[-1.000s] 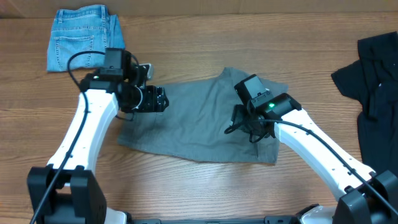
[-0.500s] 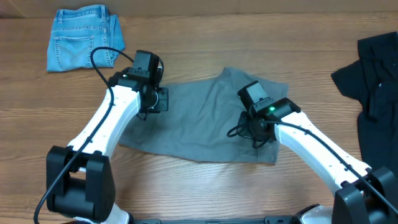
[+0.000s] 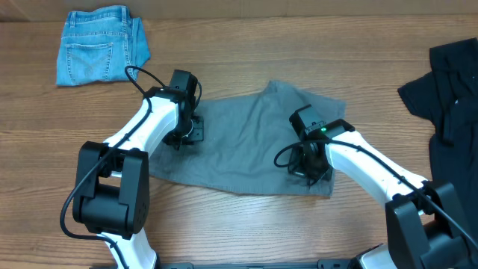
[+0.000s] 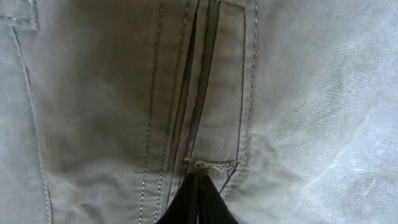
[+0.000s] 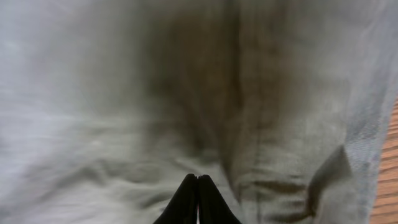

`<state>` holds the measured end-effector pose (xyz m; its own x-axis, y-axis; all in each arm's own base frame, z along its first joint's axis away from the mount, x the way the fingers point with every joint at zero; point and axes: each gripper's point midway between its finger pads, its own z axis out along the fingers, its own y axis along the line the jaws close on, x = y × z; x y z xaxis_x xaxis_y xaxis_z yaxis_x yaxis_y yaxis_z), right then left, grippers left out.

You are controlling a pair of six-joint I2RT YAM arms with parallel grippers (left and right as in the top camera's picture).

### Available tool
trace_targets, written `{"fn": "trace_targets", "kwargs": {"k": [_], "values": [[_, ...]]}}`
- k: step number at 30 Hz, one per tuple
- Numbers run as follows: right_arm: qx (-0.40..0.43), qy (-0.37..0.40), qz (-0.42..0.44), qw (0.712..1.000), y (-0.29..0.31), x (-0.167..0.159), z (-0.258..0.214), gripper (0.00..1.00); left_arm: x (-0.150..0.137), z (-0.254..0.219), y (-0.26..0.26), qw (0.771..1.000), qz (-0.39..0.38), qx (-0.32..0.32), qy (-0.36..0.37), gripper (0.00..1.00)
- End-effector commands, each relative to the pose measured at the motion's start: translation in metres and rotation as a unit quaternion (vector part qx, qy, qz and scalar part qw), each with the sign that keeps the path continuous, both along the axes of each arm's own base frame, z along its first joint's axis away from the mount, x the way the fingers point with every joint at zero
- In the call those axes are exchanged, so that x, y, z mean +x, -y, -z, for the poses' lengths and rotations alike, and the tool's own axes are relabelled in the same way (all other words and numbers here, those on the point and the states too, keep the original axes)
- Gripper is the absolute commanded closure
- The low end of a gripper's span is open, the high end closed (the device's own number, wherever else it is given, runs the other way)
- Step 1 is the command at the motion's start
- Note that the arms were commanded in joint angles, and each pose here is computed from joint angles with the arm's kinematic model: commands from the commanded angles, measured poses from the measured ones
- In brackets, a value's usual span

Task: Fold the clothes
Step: 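Grasp both trouser edges and stretch them apart to flatten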

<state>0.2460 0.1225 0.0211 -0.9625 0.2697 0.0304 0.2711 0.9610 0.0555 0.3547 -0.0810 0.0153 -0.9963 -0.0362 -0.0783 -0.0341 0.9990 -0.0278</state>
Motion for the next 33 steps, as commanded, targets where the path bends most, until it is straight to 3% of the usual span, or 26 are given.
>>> {"fn": "trace_targets", "kwargs": {"k": [1,9,15,27,33], "values": [[-0.011,-0.034,0.020,0.999,0.015,-0.013,0.019,0.96,0.005,0.004,-0.008,1.000,-0.014,0.013,-0.001,0.96],[-0.009,-0.071,0.113,0.991,0.055,-0.026,0.045,0.96,-0.002,0.017,-0.026,0.999,-0.030,0.035,-0.027,0.96],[-0.018,-0.079,0.164,0.983,0.075,-0.026,0.044,0.96,-0.013,0.016,-0.054,0.993,-0.089,0.064,-0.050,0.96],[-0.053,-0.014,0.189,0.980,0.093,-0.015,-0.002,0.96,-0.028,0.010,-0.104,0.978,-0.171,0.084,-0.079,0.96],[-0.002,0.112,0.168,0.979,0.085,0.022,-0.077,0.93,-0.005,-0.067,-0.073,0.989,-0.142,0.009,0.042,0.96]]}}
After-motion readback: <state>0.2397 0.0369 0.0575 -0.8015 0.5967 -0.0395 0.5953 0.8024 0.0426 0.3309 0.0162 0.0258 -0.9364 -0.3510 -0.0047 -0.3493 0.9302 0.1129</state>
